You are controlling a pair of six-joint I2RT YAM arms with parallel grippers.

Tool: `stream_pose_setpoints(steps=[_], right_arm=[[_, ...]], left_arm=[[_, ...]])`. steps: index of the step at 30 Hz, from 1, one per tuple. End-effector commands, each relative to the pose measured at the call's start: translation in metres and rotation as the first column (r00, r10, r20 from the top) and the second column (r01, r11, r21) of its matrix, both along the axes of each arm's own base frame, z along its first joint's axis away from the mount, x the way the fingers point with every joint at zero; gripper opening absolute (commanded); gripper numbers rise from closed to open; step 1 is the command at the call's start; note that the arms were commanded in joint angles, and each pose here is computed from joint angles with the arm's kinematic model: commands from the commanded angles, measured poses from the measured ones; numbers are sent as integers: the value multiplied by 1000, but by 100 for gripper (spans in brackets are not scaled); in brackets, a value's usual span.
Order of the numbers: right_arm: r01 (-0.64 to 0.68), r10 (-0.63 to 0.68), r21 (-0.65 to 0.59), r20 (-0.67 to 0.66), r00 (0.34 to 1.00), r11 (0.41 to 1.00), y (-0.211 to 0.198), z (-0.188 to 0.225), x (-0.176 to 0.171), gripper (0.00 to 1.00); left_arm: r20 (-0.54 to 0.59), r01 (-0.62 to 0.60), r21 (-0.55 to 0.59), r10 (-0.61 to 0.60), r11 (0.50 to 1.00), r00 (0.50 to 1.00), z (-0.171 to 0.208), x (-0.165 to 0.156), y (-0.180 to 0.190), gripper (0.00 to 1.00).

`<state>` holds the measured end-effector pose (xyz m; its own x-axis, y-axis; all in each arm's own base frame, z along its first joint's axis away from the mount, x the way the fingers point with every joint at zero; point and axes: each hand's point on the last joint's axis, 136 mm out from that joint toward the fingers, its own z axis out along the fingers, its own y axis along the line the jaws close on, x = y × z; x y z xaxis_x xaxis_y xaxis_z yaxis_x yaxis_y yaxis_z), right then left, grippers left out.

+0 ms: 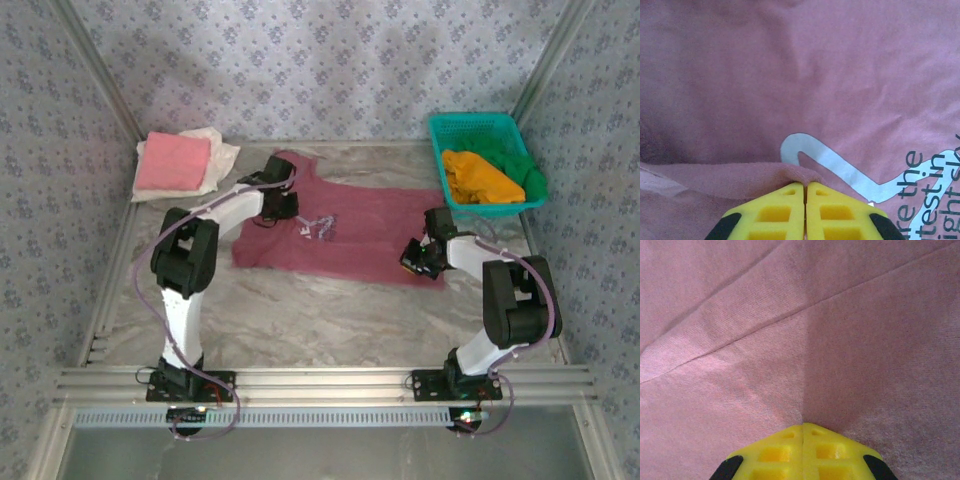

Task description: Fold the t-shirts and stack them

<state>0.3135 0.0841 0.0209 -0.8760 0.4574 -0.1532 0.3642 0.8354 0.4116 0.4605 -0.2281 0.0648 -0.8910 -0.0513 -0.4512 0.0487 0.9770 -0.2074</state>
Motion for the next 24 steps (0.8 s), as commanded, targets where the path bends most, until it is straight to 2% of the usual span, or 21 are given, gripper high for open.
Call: stream_pose_setpoints(steps=[1, 2, 3, 6, 7, 9, 10, 15, 19, 24], right_arm=[[-5, 5, 9, -5, 1000, 1000, -1, 2, -5, 0], [-5, 5, 10, -3, 1000, 1000, 0, 2, -4, 0], [-4, 4, 10, -3, 1000, 1000, 0, 2, -4, 0], [-7, 8, 8, -2, 1000, 1000, 0, 3, -2, 0], [-9, 9, 8, -2, 1000, 1000, 0, 4, -2, 0], [-15, 15, 7, 0, 1000, 1000, 0, 4, -1, 0], [-27, 27, 5, 10, 1000, 1000, 2, 6, 1, 0], [-158, 161, -31, 95, 982, 987, 23, 25, 15, 3], [-185, 185, -12, 117, 976, 983, 35, 29, 23, 3], [-162, 163, -19, 88, 983, 987, 34, 19, 20, 4]], left_arm=[[40, 43, 63, -46, 997, 998, 20, 5, -6, 27], [45, 50, 66, -53, 997, 998, 25, 5, -6, 38], [49, 53, 70, -56, 996, 997, 29, 4, -5, 42], [81, 40, 89, -47, 995, 996, 44, -7, 7, 45], [103, 30, 90, -39, 995, 994, 52, -12, 13, 50], [129, 13, 98, -25, 995, 991, 63, -27, 26, 51], [147, -6, 96, -8, 995, 989, 70, -34, 35, 55], [139, -23, -18, 25, 1000, 990, 68, -63, 61, 61], [98, 50, 70, -56, 996, 994, 63, -55, 48, 62], [58, 111, 145, -121, 983, 991, 43, -26, 11, 66]])
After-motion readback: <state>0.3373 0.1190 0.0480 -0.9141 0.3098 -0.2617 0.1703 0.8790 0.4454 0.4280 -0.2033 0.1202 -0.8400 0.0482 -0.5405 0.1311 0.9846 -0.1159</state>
